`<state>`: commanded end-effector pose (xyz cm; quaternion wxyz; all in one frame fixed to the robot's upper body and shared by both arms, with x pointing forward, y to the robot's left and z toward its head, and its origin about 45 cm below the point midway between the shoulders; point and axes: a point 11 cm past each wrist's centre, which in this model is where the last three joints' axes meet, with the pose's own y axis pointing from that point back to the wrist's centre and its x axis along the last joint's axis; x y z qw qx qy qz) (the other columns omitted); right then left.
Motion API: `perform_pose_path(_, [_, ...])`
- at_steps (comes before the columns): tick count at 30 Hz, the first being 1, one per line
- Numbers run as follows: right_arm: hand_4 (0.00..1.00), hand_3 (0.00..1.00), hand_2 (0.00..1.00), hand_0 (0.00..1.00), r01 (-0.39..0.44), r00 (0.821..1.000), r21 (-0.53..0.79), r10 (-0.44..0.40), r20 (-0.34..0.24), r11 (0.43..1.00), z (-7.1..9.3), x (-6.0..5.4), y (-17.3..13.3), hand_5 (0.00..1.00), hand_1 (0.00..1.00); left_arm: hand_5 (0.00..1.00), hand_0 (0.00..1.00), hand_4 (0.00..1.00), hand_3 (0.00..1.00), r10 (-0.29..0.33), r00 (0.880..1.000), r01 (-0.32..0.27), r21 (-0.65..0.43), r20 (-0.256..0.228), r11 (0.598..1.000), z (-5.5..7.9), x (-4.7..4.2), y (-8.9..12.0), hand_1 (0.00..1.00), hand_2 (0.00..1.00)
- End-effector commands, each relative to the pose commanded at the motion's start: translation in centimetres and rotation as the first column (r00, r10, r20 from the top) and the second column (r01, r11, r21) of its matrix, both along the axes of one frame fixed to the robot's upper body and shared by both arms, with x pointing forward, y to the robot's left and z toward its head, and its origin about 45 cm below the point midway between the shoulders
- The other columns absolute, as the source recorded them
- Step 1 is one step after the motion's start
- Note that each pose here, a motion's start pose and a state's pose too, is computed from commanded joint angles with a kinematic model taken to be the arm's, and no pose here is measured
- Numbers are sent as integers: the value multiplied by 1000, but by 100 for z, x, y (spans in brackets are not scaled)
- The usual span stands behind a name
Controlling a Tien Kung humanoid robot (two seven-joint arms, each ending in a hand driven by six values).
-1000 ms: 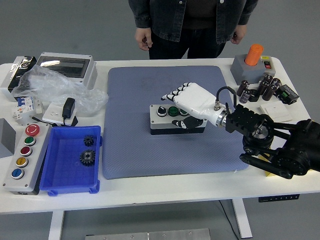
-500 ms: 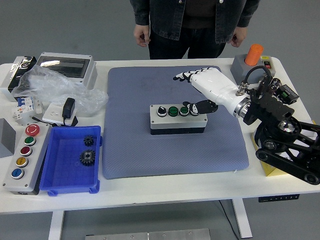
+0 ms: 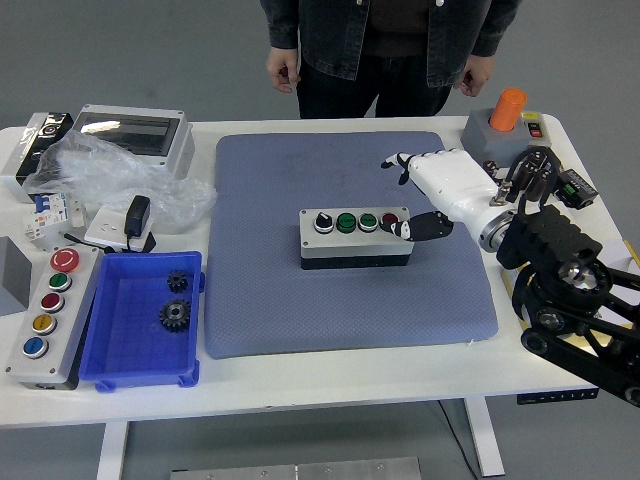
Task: Pick up the button,place it on the desk,press the button,press the button
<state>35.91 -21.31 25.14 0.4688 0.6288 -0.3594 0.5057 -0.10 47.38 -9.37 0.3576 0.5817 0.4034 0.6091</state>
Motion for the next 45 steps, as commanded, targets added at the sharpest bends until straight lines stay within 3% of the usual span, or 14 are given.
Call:
perform_pose_path(4, [409, 739, 245, 389, 10, 999, -42, -12, -50, 999, -117, -23, -30, 50, 380, 385, 665, 635, 641, 1, 1000, -1, 1, -2, 1000, 1, -13, 3, 691, 617])
perform_pose_path(6, [391, 735, 213, 376, 9, 998, -51, -12, -61, 999, -144, -29, -31, 2, 351, 387, 665, 634, 641, 2, 1000, -2, 1, -3, 1000, 1, -17, 5, 691, 617])
perform_pose_path(37, [383, 734, 206, 368, -2, 992, -80, -8, -127, 997, -491, -30, -5, 2, 336, 387, 665, 633, 642, 0, 1000, 0, 3, 2, 1000, 1, -2, 1, 691, 617])
perform_pose_path(45, [383, 731, 205, 366, -9, 992, -74, 0, -123, 997, -480, -40, 4, 2, 331, 387, 665, 634, 642, 1, 1000, -1, 4, 2, 1000, 2, -8, 3, 691, 617])
